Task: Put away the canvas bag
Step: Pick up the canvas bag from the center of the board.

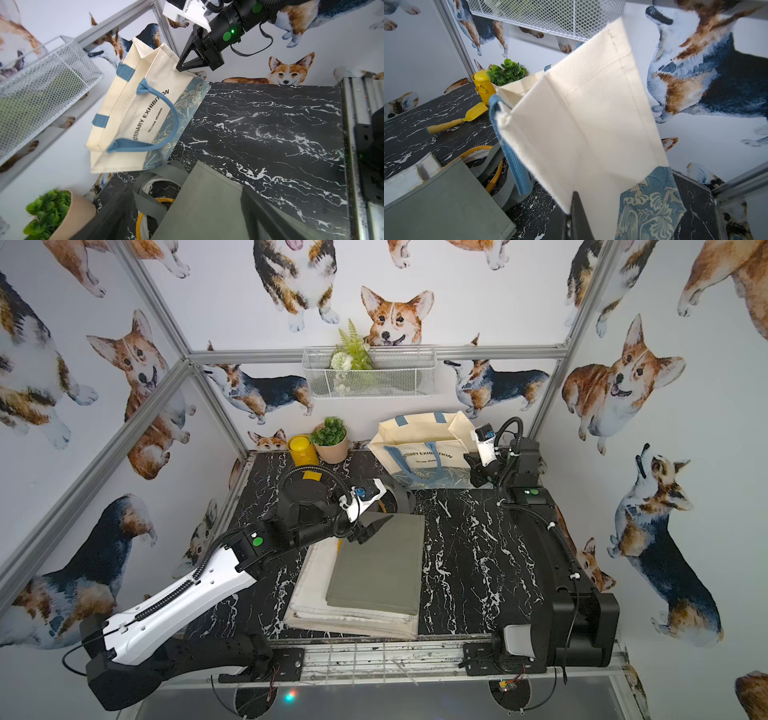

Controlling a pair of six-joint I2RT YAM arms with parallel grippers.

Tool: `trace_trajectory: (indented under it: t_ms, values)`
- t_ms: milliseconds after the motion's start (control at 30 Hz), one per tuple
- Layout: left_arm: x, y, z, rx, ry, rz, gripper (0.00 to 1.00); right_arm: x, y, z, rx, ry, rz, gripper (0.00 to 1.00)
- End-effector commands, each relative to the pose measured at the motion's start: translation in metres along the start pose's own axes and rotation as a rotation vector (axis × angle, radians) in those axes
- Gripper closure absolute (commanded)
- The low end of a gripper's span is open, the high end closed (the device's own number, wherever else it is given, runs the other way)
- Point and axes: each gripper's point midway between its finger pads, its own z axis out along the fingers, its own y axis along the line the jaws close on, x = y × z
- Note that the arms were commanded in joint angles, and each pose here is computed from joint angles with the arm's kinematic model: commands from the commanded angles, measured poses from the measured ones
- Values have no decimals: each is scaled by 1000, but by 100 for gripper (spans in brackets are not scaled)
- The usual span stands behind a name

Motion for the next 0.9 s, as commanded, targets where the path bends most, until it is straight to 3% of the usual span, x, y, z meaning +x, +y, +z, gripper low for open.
trace_trajectory:
  t_ms: [0, 200, 367, 400, 500, 667, 867]
  values:
    - [-3, 10, -3, -88, 52, 177, 15, -15, 21, -20, -66, -27, 14, 100]
    - [-12, 23, 3, -156, 68, 245, 11, -30, 29, -44, -51, -77, 75, 100]
    - [-22, 21, 19, -139, 34, 269, 6, -51, 41, -60, -87, -138, 54, 100]
    - [-26, 21, 22, -132, 26, 244, 1, -59, 45, -69, -92, -161, 34, 100]
    - [-42, 21, 26, -55, -6, 132, 0, -69, 51, -79, -100, -177, 9, 100]
    - [-60, 16, 35, -9, -96, 87, 0, -83, 61, -95, -128, -190, -13, 100]
    - [-64, 28, 44, -8, -119, -5, 0, -88, 74, -109, -158, -204, -64, 100]
